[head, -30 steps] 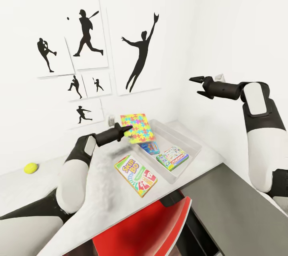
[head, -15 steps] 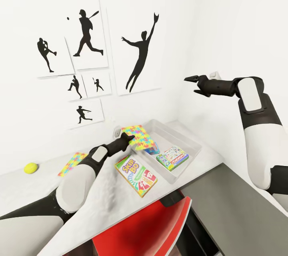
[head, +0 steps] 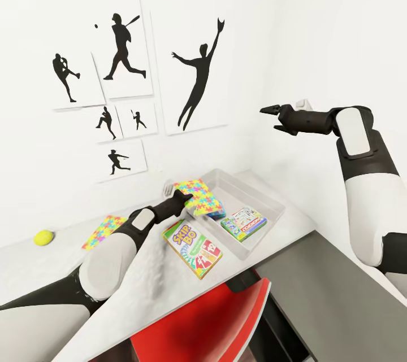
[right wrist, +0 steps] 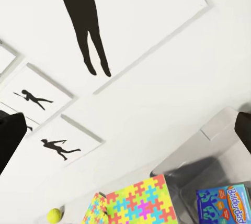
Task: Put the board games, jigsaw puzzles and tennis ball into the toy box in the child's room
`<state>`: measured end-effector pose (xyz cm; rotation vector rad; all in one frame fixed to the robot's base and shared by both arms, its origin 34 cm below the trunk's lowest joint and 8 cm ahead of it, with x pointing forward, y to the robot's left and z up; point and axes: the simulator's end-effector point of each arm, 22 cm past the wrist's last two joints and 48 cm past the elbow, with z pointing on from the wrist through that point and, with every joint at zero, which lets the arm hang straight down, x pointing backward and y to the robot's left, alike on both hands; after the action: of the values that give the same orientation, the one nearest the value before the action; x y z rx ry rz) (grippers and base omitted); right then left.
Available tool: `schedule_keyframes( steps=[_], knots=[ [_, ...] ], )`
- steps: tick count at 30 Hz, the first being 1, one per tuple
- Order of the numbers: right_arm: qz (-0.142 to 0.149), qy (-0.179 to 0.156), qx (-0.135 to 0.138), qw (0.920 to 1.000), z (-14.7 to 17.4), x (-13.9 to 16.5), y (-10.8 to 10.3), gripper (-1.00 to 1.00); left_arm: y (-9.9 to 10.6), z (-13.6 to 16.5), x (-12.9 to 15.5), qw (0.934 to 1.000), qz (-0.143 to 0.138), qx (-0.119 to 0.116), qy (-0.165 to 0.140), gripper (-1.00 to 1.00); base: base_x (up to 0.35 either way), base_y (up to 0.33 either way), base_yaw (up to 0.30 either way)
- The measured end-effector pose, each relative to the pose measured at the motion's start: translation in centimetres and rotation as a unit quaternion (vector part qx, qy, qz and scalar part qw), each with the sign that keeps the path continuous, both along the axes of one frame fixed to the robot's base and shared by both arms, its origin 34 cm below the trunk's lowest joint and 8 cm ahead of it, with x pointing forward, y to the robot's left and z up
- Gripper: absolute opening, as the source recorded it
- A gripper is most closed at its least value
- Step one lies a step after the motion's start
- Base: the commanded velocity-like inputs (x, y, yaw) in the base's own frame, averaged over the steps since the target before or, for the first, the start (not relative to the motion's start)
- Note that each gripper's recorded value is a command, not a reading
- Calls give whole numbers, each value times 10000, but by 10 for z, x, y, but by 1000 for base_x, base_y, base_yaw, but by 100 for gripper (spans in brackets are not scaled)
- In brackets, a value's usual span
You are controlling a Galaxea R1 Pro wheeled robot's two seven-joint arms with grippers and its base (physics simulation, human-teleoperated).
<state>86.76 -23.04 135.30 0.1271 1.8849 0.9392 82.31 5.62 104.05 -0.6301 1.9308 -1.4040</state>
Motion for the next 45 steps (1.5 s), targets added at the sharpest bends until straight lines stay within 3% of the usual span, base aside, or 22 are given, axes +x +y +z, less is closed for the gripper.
schedule_keyframes(
  steps=[33,45],
  knots=[
    [89,40,25,9999,-6,-1,12,100,-1,3,-1,10000,-11,-71,-66,-100,0,0,0],
    [89,45,23,9999,-6,-1,12,100,-4,15,-1,9993,-73,-255,-268,-100,-80,-25,-102]
  ],
)
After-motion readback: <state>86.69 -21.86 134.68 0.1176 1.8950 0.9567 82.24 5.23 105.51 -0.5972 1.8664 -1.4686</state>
